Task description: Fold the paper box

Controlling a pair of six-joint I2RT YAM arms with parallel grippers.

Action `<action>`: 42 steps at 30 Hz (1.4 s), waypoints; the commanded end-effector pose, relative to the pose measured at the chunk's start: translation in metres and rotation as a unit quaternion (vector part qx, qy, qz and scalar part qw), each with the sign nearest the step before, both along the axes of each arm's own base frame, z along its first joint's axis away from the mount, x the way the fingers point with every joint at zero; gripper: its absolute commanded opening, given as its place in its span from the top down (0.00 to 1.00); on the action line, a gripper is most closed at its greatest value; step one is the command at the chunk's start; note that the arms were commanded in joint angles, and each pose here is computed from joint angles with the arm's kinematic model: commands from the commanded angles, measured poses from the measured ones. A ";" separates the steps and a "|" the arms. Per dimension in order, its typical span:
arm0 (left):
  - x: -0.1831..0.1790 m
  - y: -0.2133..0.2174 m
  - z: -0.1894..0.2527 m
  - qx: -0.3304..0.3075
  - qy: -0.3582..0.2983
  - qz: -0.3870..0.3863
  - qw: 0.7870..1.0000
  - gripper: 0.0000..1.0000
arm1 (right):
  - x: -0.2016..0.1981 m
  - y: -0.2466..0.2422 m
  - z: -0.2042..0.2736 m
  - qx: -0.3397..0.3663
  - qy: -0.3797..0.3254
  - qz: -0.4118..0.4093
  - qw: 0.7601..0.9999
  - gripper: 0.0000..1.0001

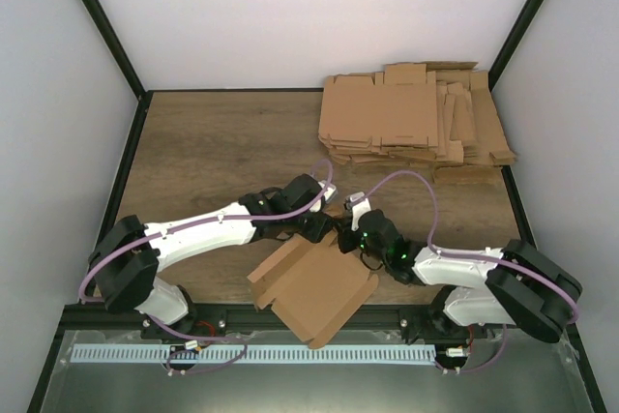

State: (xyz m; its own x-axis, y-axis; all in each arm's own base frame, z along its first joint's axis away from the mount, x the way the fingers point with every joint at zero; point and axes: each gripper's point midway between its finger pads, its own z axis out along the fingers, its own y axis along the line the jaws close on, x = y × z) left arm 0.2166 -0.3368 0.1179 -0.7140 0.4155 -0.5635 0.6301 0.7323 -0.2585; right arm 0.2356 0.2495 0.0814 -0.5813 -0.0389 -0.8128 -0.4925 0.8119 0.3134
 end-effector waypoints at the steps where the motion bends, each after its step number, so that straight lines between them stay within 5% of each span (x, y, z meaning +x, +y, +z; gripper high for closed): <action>1: -0.007 0.011 -0.012 0.019 0.025 0.008 0.999 0.54 | -0.019 -0.001 -0.020 -0.015 0.034 0.016 0.999 0.94; 8: -0.017 0.020 -0.007 0.019 0.040 0.011 0.999 0.50 | -0.017 -0.002 -0.019 -0.026 0.022 0.019 0.999 0.95; 13: -0.023 0.031 -0.005 0.028 0.046 0.016 0.998 0.37 | -0.014 -0.003 -0.019 -0.038 0.015 0.018 0.999 0.95; 22: -0.033 0.044 -0.021 0.053 0.064 0.013 0.996 0.43 | -0.012 -0.001 -0.013 -0.039 0.008 0.021 0.999 0.93; 34: -0.035 0.047 -0.032 0.061 0.061 0.013 0.996 0.50 | -0.024 0.003 0.019 0.020 -0.009 0.045 0.999 0.74; 42: -0.037 0.045 -0.033 0.068 0.056 0.008 0.996 0.51 | -0.026 0.000 0.051 0.087 -0.049 0.038 0.994 0.51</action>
State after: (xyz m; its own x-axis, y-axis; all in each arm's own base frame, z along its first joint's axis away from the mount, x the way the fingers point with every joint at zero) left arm 0.1873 -0.2963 0.0971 -0.7781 0.4376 -0.4507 0.5800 0.7760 -0.2477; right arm 0.2084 0.2454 0.1130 -0.5253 -0.0047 -0.8509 -0.5816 0.7320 0.3550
